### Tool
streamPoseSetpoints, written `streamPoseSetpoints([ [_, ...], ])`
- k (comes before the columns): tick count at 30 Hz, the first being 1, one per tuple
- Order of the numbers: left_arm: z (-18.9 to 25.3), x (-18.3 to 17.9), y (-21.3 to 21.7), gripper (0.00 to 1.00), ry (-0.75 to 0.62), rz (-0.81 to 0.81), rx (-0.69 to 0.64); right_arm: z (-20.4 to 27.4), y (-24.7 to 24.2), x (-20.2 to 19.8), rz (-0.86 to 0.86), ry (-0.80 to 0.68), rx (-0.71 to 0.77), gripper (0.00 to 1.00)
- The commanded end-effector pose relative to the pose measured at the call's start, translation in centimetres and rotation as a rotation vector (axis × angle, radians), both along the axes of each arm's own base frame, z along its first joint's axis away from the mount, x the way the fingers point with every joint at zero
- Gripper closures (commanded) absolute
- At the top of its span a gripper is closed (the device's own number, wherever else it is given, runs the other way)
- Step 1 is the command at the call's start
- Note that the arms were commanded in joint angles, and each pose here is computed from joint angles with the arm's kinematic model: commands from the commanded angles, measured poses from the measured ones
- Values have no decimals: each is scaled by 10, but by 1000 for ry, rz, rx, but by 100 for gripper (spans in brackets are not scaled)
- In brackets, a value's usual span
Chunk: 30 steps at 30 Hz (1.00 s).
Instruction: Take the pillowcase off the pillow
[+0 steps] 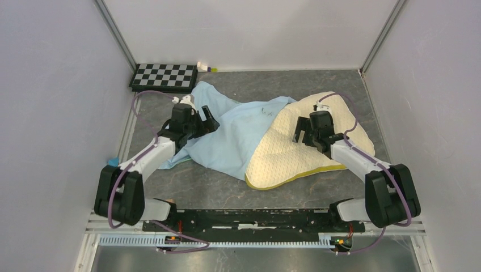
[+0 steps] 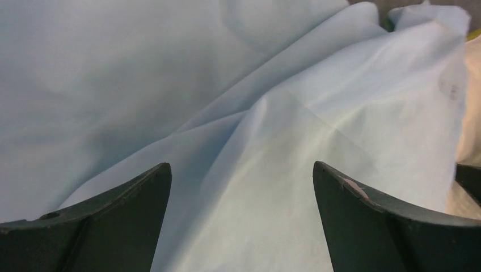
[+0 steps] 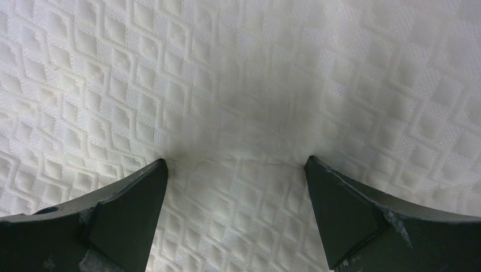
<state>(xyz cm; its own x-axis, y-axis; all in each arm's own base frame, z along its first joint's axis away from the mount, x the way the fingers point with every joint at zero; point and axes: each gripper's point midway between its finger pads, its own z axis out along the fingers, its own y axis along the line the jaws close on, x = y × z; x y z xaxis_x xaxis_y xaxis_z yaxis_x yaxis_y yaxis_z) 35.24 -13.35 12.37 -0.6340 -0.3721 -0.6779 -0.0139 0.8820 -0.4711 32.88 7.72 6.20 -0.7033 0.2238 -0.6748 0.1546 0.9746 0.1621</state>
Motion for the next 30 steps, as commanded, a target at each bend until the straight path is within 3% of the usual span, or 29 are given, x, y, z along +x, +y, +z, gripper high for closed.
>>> streamPoseSetpoints([
  [1, -13, 11, -3, 0, 60, -66, 80, -5, -4, -15, 8, 37, -9, 2],
  [4, -10, 17, 6, 0, 17, -30, 119, -2, -5, -15, 12, 26, -8, 2],
  [7, -12, 16, -4, 1, 17, -107, 109, 1, -3, -14, 21, 15, -5, 2],
  [10, -25, 12, -20, 13, 103, -189, 73, 3, -1, -13, 29, 11, 2, 2],
  [14, -39, 14, -25, 54, 151, -205, 60, 4, -1, -13, 31, 11, 3, 2],
  [16, -39, 19, -21, 96, 152, -181, 74, 3, -2, -13, 30, 12, 0, 2],
  [22, -17, 30, 15, 98, 95, 41, 37, -6, -18, -19, -40, 54, -60, 2],
  [30, -1, 19, 106, 98, -20, 496, -46, -18, -64, -31, -248, 73, -68, 2],
])
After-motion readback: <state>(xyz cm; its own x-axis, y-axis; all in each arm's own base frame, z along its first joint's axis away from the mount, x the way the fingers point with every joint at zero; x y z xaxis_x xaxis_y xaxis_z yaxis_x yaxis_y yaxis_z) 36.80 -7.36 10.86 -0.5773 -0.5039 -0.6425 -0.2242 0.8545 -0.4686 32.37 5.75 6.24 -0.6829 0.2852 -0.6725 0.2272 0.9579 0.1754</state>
